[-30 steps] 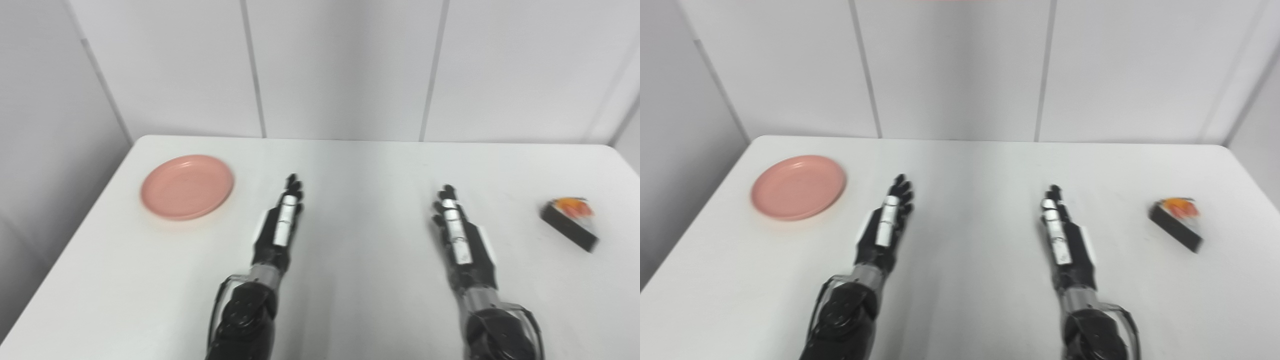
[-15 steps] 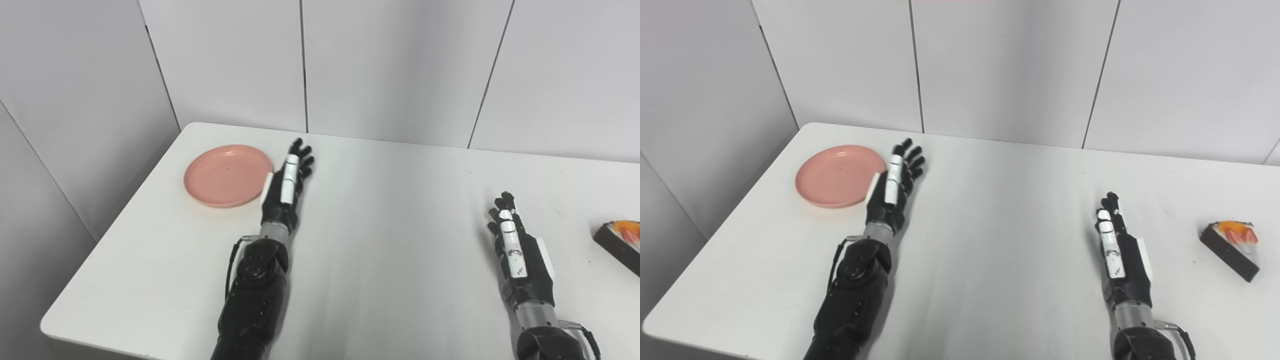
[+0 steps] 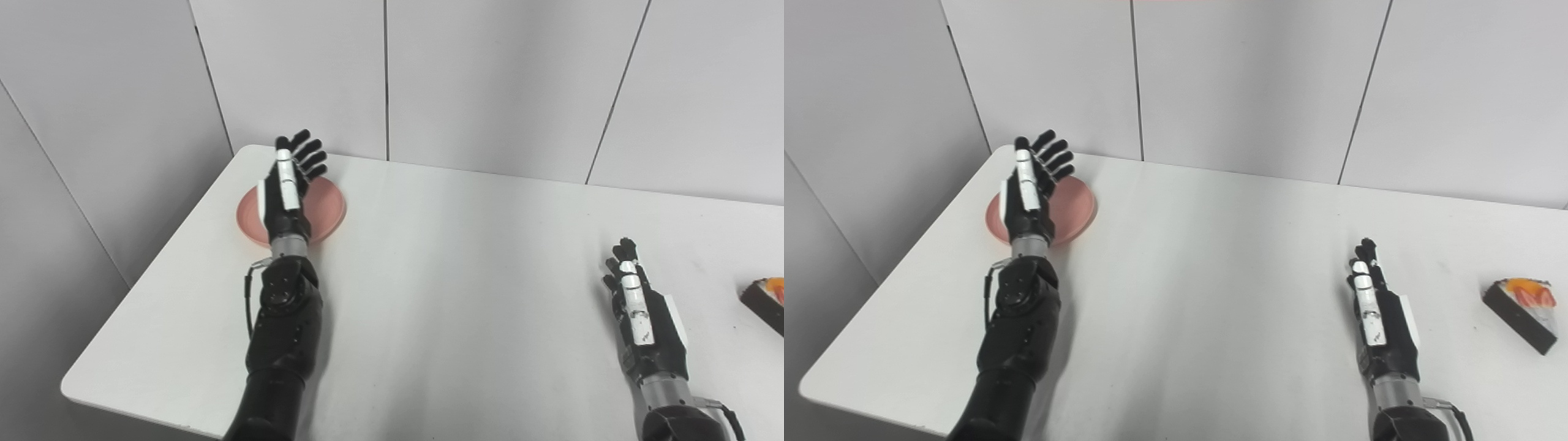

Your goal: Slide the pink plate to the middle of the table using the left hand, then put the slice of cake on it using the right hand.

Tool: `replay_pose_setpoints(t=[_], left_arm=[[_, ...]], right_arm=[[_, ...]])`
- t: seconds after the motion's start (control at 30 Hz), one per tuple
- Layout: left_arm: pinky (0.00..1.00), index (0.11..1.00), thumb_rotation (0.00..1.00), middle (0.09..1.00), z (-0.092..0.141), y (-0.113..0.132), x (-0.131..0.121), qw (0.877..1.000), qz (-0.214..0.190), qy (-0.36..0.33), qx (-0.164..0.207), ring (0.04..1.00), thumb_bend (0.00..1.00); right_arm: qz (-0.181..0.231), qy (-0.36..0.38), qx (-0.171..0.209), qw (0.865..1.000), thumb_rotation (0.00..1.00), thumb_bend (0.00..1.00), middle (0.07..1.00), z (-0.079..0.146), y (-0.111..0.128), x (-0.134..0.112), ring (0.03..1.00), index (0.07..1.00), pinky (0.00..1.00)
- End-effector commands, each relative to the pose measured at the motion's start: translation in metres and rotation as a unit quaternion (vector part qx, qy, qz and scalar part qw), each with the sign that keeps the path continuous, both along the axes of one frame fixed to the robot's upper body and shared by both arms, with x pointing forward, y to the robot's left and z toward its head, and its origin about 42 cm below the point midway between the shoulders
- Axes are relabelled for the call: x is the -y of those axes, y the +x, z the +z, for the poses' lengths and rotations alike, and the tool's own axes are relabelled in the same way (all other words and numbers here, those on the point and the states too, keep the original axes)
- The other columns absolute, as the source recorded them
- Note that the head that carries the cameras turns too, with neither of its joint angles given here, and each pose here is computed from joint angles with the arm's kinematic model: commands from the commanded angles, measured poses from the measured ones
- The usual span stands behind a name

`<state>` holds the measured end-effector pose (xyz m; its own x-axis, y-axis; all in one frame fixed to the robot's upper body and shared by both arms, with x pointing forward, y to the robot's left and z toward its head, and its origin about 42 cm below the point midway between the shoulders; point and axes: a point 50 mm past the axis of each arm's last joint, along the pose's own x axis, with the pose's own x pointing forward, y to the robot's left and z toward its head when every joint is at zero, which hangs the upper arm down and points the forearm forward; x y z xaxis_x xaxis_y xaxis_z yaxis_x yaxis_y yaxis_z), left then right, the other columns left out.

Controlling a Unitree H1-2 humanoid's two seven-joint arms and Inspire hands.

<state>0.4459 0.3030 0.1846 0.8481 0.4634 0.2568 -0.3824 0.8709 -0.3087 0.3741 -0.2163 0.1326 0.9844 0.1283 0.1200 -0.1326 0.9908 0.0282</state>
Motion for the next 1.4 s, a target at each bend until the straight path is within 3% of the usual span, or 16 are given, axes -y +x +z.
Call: replay_pose_setpoints(t=[0.0, 0.3, 0.6, 0.7, 0.87, 1.0, 1.2, 1.37], left_arm=[[0.65, 0.700, 1.00, 0.702, 0.035, 0.013, -0.014, 0.998, 0.021, 0.007, 0.055, 0.690, 0.66], [0.65, 0.688, 1.00, 0.691, 0.027, 0.014, -0.072, 0.995, 0.097, -0.008, 0.036, 0.682, 0.66], [0.67, 0.702, 1.00, 0.699, 0.010, 0.012, -0.110, 0.990, 0.138, -0.012, 0.013, 0.691, 0.70], [0.77, 0.715, 1.00, 0.713, 0.006, 0.012, -0.116, 0.990, 0.140, -0.007, -0.002, 0.711, 0.69], [0.74, 0.715, 1.00, 0.716, -0.002, 0.011, -0.121, 0.990, 0.142, -0.009, -0.013, 0.717, 0.70], [0.76, 0.737, 1.00, 0.728, -0.007, 0.012, -0.123, 0.989, 0.142, -0.005, -0.027, 0.731, 0.69], [0.76, 0.770, 1.00, 0.764, -0.011, 0.017, -0.122, 0.993, 0.109, -0.009, -0.036, 0.766, 0.74], [0.78, 0.767, 1.00, 0.766, -0.014, 0.025, -0.113, 0.994, 0.093, -0.022, -0.045, 0.775, 0.70]], right_arm=[[-0.003, 0.002, 0.020, 1.000, 0.93, 0.55, 1.000, 0.003, 0.000, 0.004, 0.995, 1.000, 1.00], [-0.007, 0.001, 0.022, 1.000, 0.93, 0.55, 0.998, 0.003, 0.000, 0.004, 0.990, 1.000, 1.00], [-0.008, 0.005, 0.023, 1.000, 0.92, 0.57, 1.000, 0.003, 0.000, 0.003, 0.991, 1.000, 1.00], [-0.009, 0.006, 0.024, 1.000, 0.92, 0.56, 0.996, 0.003, 0.000, 0.002, 0.986, 1.000, 1.00], [-0.007, 0.010, 0.022, 1.000, 0.91, 0.56, 0.997, 0.002, 0.000, 0.002, 0.991, 1.000, 1.00], [-0.007, 0.010, 0.023, 1.000, 0.91, 0.56, 0.997, 0.002, 0.001, 0.002, 0.990, 1.000, 1.00], [-0.007, 0.011, 0.020, 1.000, 0.91, 0.58, 0.999, 0.001, 0.001, 0.002, 0.993, 1.000, 1.00], [-0.008, 0.015, 0.020, 1.000, 0.90, 0.58, 0.999, 0.001, 0.000, 0.002, 0.993, 1.000, 1.00]])
